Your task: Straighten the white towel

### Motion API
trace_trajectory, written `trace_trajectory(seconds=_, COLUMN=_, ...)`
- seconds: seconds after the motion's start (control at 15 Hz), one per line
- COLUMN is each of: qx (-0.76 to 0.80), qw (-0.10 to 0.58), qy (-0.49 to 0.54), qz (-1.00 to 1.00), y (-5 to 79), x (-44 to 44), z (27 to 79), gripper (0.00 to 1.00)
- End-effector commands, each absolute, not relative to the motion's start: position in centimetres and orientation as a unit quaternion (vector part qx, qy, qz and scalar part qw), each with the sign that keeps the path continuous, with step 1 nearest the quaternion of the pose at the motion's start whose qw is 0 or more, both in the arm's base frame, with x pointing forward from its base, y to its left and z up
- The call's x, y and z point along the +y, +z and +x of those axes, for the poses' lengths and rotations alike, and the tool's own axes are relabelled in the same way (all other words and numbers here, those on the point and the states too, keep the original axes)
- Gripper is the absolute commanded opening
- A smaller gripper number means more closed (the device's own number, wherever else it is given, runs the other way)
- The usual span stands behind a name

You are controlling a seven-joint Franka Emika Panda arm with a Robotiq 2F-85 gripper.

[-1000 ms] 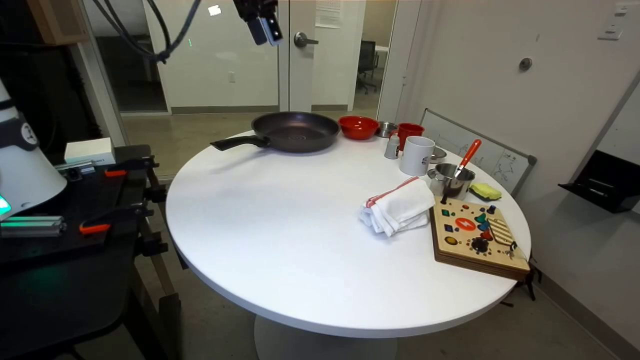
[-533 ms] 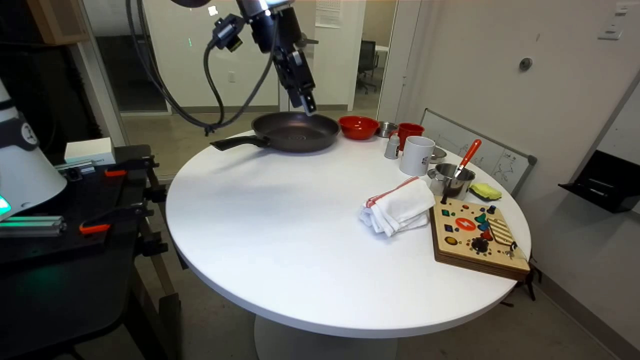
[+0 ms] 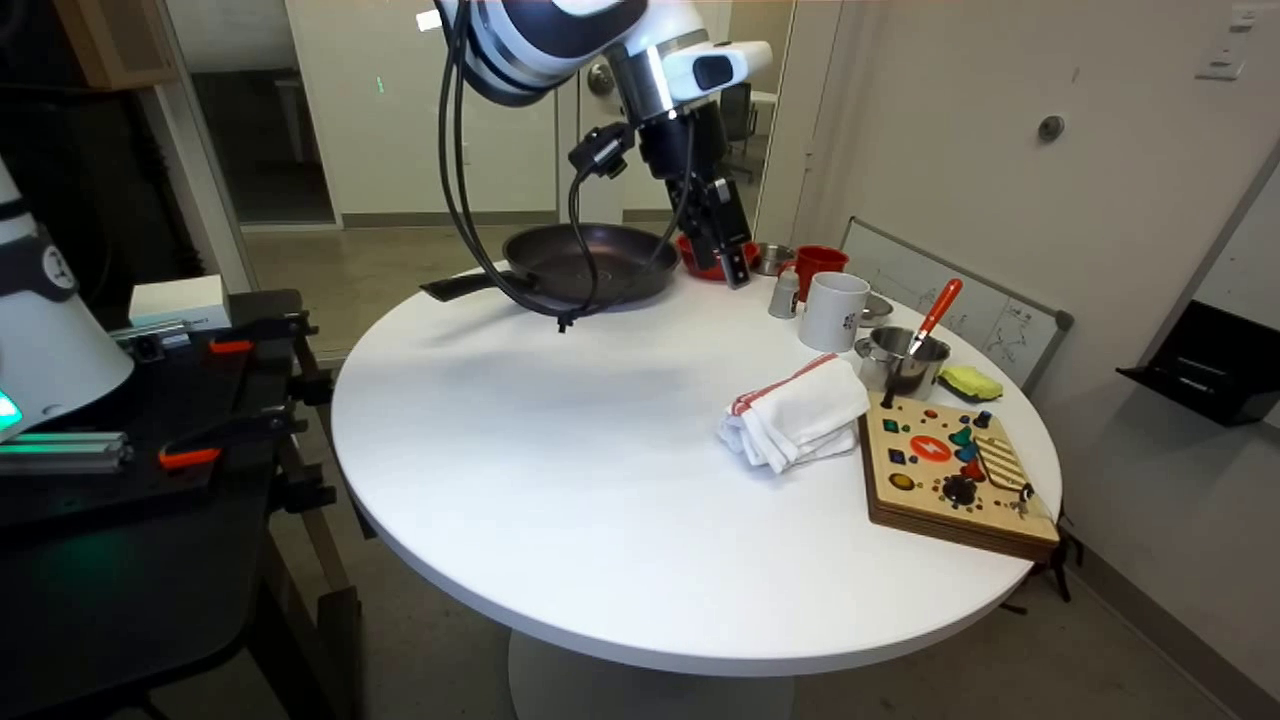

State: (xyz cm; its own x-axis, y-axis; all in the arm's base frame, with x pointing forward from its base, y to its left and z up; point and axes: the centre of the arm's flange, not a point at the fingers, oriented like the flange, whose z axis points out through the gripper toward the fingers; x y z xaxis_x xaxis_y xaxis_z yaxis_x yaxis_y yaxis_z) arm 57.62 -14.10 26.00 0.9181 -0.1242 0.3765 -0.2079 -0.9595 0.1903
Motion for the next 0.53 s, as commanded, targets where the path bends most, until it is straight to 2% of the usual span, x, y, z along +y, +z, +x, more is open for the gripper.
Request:
trace_trajectory(seconds=0.0, qx=-0.086, qw=0.114, qy=0.183, qz=0.973, y=25.8, x=-14.1, z=57.9, gripper=1.00)
trace_trajectory(seconds=0.47, qx=-0.089, qw=0.148, qy=0.169, qz=0.970, y=24.0, x=-15.3, z=59.1, gripper=1.00)
